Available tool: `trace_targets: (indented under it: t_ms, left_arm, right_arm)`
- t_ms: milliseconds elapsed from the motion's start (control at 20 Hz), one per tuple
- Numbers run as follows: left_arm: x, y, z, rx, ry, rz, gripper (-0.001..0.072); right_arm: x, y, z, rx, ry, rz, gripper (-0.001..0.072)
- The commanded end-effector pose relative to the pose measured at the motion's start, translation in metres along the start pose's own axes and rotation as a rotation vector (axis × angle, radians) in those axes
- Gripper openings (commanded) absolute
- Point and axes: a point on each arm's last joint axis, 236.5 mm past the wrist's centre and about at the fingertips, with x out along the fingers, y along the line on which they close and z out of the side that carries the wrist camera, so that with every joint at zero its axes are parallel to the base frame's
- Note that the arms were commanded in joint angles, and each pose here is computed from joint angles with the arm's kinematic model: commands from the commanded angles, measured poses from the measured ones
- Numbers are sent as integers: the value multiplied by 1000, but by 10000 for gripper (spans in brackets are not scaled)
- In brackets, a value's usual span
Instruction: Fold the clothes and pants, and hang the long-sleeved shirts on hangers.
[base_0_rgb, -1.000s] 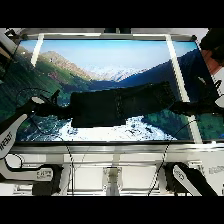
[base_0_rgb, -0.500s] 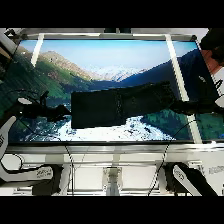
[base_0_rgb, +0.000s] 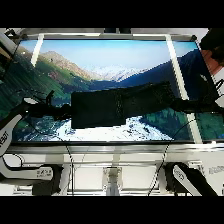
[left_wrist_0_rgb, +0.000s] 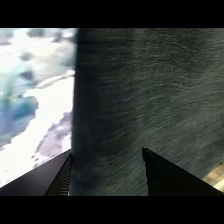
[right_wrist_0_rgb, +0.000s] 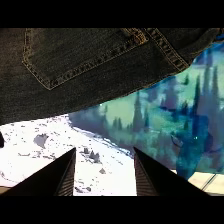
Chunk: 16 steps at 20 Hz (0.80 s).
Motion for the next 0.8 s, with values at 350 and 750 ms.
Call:
trace_targets:
  t_ms: [350, 750]
  left_arm:
    - [16, -11, -2, 55, 27, -26, 27]
    - [-131, 10, -4, 139, 51, 454, 26]
  right_arm:
    - [0, 0, 1, -1, -6, -1, 398]
    - [0, 0, 1, -1, -6, -1, 398]
